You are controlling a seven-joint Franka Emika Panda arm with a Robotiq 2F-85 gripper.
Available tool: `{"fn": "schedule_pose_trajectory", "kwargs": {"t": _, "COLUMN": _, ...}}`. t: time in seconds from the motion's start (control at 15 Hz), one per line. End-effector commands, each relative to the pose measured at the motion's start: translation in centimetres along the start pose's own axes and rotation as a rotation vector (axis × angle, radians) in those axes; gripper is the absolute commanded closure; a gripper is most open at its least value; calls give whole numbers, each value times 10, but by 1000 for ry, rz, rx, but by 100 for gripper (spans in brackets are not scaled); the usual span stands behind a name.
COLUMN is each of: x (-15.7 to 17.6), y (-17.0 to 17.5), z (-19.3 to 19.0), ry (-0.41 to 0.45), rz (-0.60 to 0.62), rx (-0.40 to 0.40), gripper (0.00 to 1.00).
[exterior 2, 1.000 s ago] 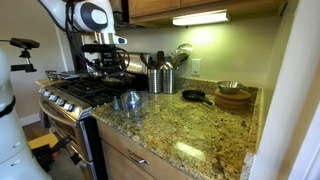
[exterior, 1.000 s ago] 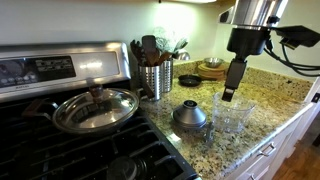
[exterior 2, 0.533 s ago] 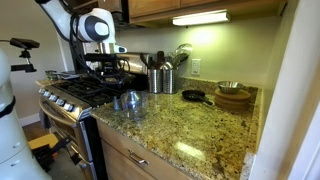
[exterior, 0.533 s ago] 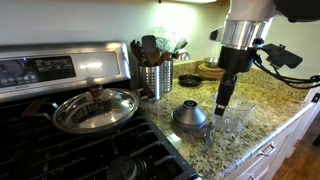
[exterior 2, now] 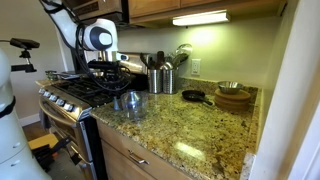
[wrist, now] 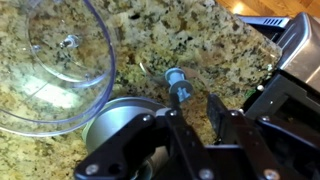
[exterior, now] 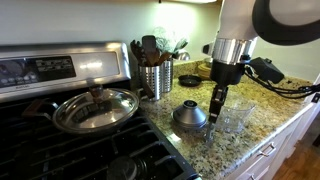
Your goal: Put the blade in the blender and cover it with the grey lid
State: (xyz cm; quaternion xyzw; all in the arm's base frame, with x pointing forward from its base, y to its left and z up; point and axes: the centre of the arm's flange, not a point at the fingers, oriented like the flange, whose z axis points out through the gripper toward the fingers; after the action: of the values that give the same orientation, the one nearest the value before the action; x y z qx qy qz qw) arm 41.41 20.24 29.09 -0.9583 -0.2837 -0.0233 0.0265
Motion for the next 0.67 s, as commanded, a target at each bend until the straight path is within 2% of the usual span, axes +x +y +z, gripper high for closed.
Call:
{"fn": "schedule_pose_trajectory", "kwargs": {"t": 0.0, "x": 10, "y": 0, "z": 10, "ry": 7, "rz": 1, "rx": 5, "gripper": 44}}
{"fn": "schedule_pose_trajectory", "kwargs": {"t": 0.07, "x": 10, "y": 0, "z": 12, "ry": 2, "rz": 2, "rx": 8, "gripper": 34}}
{"fn": "schedule_pose_trajectory", "kwargs": {"t": 0.27, "x": 11, "y": 1, "z": 17, "ry": -9, "rz": 6, "rx": 13, "gripper": 16}}
{"fn": "schedule_pose_trajectory", "kwargs": {"t": 0.33, "x": 10, "y": 1, "z": 19, "ry": -12, "rz": 8, "rx": 15, "gripper": 13}}
{"fn": "schedule_pose_trajectory", "kwargs": {"t": 0.53, "x": 10, "y": 3, "z": 24, "ry": -22, "rz": 13, "rx": 21, "gripper": 16}}
{"fn": "schedule_pose_trajectory", "kwargs": {"t": 0.6, "x": 10, "y": 3, "z": 27, "ry": -26, "rz": 14, "rx": 24, "gripper": 24}}
